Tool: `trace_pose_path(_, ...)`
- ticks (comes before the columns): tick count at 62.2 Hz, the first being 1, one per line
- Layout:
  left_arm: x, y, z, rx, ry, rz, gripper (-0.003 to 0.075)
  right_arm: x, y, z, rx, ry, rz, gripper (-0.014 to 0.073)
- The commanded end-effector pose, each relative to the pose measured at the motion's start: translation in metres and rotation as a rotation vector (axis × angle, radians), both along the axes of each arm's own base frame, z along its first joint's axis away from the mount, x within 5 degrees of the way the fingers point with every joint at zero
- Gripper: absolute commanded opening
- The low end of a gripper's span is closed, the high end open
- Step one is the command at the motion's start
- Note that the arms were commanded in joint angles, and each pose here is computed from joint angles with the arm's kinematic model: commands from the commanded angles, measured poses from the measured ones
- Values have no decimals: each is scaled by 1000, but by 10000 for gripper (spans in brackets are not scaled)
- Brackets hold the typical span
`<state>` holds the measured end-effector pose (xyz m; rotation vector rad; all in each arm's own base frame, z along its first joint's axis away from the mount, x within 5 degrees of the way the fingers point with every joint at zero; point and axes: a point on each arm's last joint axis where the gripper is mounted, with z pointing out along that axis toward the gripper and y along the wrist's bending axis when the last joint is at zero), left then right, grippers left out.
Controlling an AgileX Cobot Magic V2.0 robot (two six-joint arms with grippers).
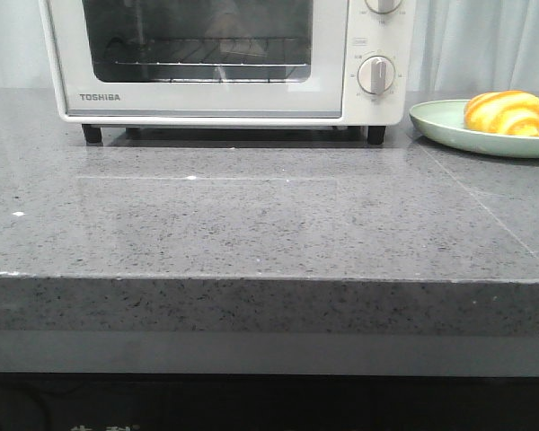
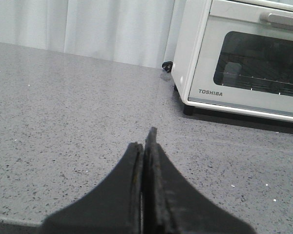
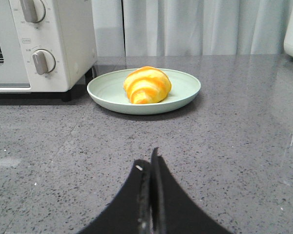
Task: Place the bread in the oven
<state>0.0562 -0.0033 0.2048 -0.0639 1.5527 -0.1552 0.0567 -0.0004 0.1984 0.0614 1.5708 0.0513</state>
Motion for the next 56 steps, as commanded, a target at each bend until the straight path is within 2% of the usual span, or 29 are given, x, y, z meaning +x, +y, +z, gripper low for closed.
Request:
trace_pose_path(1,-1,0,1,-17,-83,4,-18,-2,0,7,-10,-100,-4,-118)
trace_pose_path(42,-1,0,1,-17,-83,4,-18,-2,0,7,-10,-100,-4,-118)
trace_pose_path(56,-2,1,8,-21,-157,6,-18,-2,0,7,-10,-100,-4,-118)
